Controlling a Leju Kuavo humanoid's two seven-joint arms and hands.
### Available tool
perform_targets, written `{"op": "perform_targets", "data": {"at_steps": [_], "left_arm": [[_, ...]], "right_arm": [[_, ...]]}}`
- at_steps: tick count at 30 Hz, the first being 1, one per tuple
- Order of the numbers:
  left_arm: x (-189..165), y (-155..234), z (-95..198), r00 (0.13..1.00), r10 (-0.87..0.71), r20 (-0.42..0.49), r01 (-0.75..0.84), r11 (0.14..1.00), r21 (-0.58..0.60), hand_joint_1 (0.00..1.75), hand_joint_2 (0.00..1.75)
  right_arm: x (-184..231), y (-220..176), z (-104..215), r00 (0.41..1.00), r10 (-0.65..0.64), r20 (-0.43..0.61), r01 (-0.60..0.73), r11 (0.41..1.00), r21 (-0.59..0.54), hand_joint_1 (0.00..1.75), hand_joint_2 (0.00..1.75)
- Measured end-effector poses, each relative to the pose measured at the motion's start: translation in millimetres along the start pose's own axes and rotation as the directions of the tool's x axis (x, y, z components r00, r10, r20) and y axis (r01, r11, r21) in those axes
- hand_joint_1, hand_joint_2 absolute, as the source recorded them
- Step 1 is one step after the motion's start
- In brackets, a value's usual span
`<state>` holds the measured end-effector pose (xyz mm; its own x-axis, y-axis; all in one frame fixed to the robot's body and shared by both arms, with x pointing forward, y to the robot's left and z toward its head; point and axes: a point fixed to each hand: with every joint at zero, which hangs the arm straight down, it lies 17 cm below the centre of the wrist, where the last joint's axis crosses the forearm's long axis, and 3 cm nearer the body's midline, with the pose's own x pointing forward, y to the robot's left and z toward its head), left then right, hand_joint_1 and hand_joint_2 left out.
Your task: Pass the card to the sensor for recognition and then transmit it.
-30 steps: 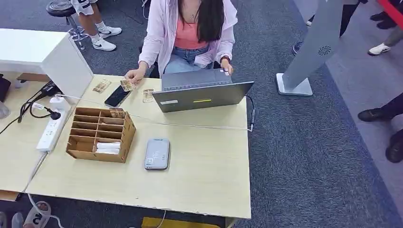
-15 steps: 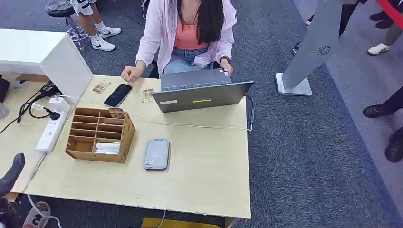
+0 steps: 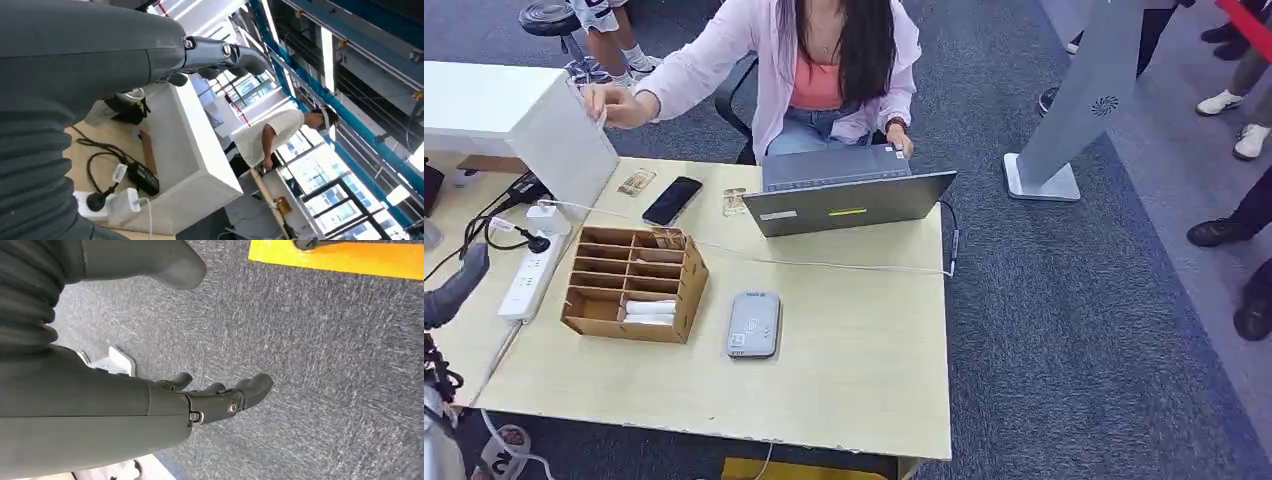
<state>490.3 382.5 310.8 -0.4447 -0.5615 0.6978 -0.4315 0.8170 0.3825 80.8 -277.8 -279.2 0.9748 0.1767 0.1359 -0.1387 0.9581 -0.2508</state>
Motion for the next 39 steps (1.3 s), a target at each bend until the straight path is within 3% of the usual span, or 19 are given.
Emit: {"op": "perform_targets", "data": {"at_steps": [11, 20, 29, 39], "left_arm": [[5.1, -61.7, -52.9, 0.985, -0.172, 0.010, 0.172, 0.972, -0.158, 0.00, 1.75], [4.2, -96.6, -92.8, 0.935, -0.354, 0.037, 0.351, 0.899, -0.261, 0.00, 1.75], [-2.2, -115.6, -126.3, 0.829, -0.553, 0.085, 0.545, 0.765, -0.343, 0.00, 1.75], [-10.9, -108.8, -160.7, 0.644, -0.753, 0.135, 0.735, 0.561, -0.380, 0.00, 1.75]], "right_arm": [[2.8, 3.8, 0.9, 0.999, 0.035, 0.015, -0.035, 0.999, 0.010, 0.00, 1.75], [4.7, 7.0, 1.5, 0.998, 0.057, 0.026, -0.058, 0.998, 0.021, 0.00, 1.75], [7.1, 10.5, 2.4, 0.995, 0.093, 0.041, -0.095, 0.995, 0.030, 0.00, 1.75], [7.9, 16.1, 3.7, 0.991, 0.122, 0.050, -0.124, 0.991, 0.047, 0.00, 1.75]]}}
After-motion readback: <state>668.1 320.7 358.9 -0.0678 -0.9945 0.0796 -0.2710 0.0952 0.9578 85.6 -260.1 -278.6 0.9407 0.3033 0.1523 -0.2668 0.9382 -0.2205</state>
